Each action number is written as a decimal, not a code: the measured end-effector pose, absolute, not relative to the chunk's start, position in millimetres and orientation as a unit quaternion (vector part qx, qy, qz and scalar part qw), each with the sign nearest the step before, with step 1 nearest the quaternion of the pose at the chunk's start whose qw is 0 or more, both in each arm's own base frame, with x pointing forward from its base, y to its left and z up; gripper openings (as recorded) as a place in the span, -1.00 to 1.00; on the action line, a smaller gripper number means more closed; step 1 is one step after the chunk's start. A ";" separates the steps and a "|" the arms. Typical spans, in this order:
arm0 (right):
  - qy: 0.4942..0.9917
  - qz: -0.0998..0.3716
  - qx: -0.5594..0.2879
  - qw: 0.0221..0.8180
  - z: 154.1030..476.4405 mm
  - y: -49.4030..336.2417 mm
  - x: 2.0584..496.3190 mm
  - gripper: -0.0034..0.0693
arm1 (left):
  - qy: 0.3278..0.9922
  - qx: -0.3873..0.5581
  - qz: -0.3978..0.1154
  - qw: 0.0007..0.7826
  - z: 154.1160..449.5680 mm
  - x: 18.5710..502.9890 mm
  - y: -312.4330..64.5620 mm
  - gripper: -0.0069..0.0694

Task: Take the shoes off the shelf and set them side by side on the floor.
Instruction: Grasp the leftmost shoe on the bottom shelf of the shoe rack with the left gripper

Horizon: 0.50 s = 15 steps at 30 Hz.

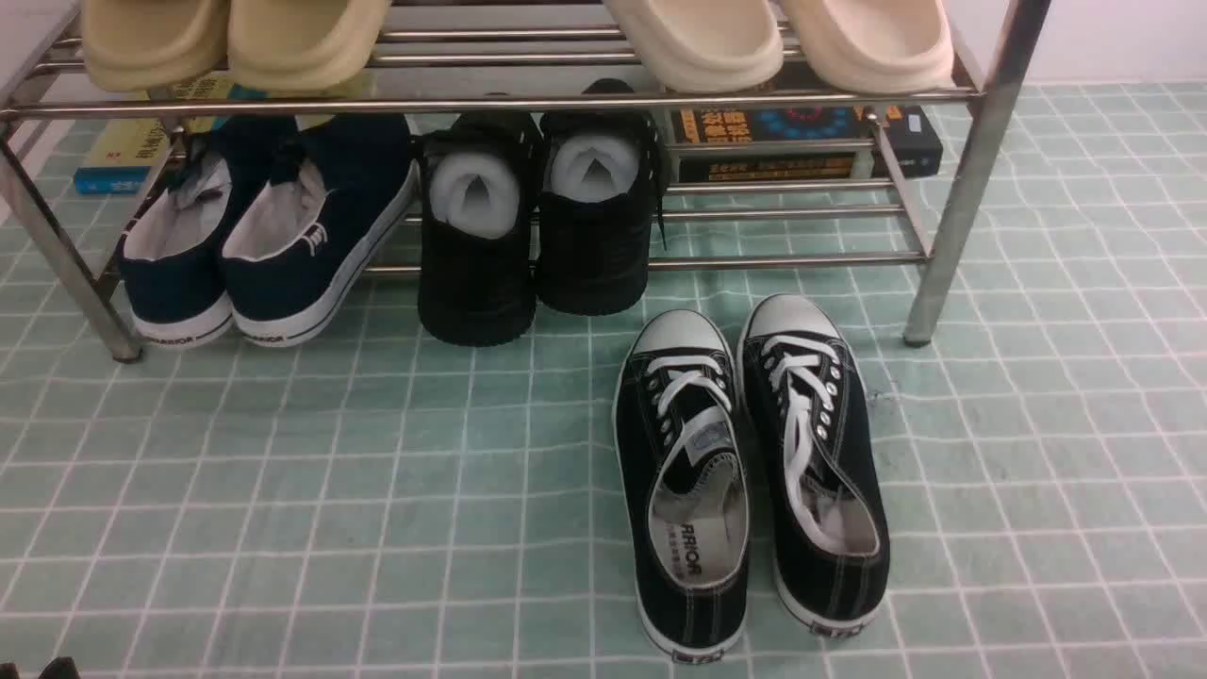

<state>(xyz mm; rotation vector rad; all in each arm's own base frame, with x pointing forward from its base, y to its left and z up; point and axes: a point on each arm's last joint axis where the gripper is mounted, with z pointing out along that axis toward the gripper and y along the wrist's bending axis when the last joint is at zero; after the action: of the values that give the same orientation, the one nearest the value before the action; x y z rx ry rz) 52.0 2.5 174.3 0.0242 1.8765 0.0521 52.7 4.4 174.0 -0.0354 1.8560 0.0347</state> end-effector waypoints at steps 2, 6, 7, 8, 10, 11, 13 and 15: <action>0.806 0.022 0.010 0.591 174.3 2.5 52.0 -0.61 | 0.800 -0.015 0.015 0.599 174.0 52.7 4.4 -0.18; 0.806 0.022 0.010 0.591 174.3 2.5 52.0 -0.60 | 0.800 -0.015 0.015 0.599 174.0 52.7 4.4 -0.18; 0.806 0.022 0.010 0.591 174.3 2.5 52.0 -0.60 | 0.800 -0.015 0.015 0.599 174.0 52.7 4.4 -0.18; 0.806 0.022 0.010 0.591 174.3 2.5 52.0 -0.60 | 0.800 -0.015 0.015 0.599 174.0 52.7 4.4 -0.18; 0.806 0.022 0.010 0.591 174.3 2.5 52.0 -0.60 | 0.800 -0.015 0.015 0.599 174.0 52.7 4.4 -0.18; 0.806 0.022 0.010 0.591 174.3 2.5 52.0 -0.60 | 0.800 -0.015 0.015 0.599 174.0 52.7 4.4 -0.18; 0.806 0.022 0.010 0.591 174.3 2.5 52.0 -0.59 | 0.800 -0.015 0.015 0.599 174.0 52.7 4.4 -0.18; 0.806 0.022 0.010 0.591 174.3 2.5 52.0 -0.58 | 0.800 -0.014 0.017 0.599 174.0 52.7 4.5 -0.18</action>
<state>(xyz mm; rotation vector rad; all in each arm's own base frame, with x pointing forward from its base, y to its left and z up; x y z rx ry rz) 52.0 2.5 174.3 0.0240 1.8765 0.0518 52.7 4.5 174.0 -0.0323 1.8558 0.0396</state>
